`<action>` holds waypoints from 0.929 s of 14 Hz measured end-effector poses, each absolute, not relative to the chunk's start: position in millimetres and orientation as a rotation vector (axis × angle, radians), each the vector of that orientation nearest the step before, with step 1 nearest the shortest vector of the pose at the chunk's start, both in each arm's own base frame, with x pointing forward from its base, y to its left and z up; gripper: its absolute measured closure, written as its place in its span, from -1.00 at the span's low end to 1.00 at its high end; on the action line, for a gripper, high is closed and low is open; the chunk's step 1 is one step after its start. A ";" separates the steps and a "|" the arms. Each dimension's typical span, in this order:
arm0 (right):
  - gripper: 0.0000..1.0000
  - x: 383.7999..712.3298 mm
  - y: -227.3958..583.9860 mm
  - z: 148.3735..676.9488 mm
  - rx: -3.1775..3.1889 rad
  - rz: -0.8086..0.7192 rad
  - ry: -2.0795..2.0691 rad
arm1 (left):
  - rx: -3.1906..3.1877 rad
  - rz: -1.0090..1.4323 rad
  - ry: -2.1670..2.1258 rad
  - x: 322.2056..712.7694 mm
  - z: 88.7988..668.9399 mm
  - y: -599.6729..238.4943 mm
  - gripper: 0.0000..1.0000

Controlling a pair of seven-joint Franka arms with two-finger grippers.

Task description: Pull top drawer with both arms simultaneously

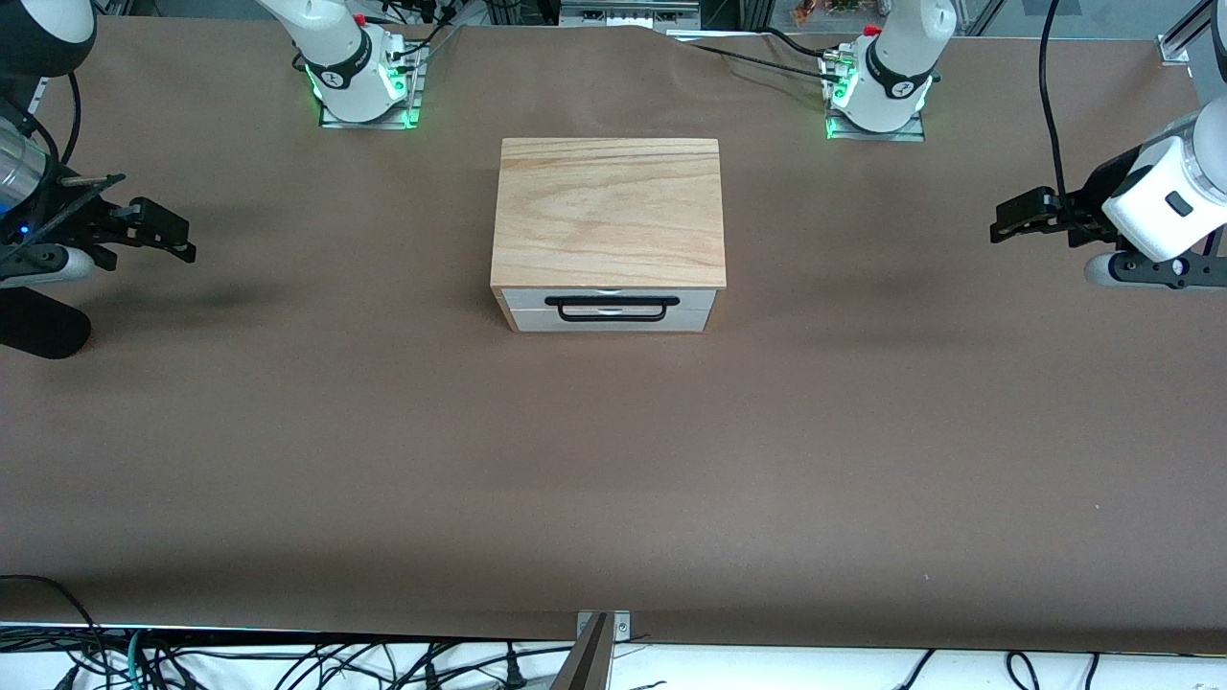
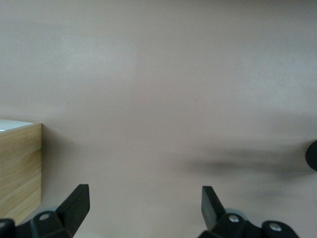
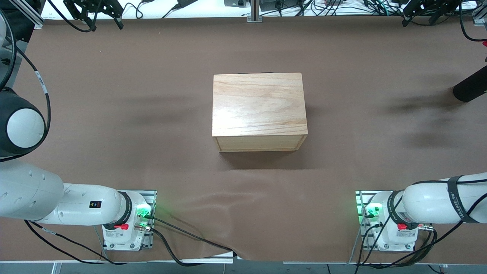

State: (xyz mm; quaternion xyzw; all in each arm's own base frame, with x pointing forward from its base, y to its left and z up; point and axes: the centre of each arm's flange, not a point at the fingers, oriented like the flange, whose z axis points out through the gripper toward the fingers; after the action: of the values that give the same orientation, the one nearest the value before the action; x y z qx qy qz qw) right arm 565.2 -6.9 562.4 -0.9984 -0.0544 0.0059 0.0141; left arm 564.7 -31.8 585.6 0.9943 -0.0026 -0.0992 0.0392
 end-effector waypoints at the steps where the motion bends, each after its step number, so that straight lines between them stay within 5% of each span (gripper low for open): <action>1: -1.00 565.1 -6.8 562.4 -3.109 0.020 -0.170 | 3.048 -0.304 -0.008 564.7 585.6 -31.8 -1.00; 13: -1.00 565.9 39.7 506.1 -2.921 0.321 -0.207 | 3.046 -0.331 -0.026 568.4 575.9 -37.9 -1.00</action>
State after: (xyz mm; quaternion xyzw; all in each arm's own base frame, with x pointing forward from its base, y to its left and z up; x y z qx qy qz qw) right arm 565.9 39.7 506.1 -0.9868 -0.0698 0.1083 0.0978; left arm 568.4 -37.9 575.9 0.9934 -0.0086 -0.1080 0.0388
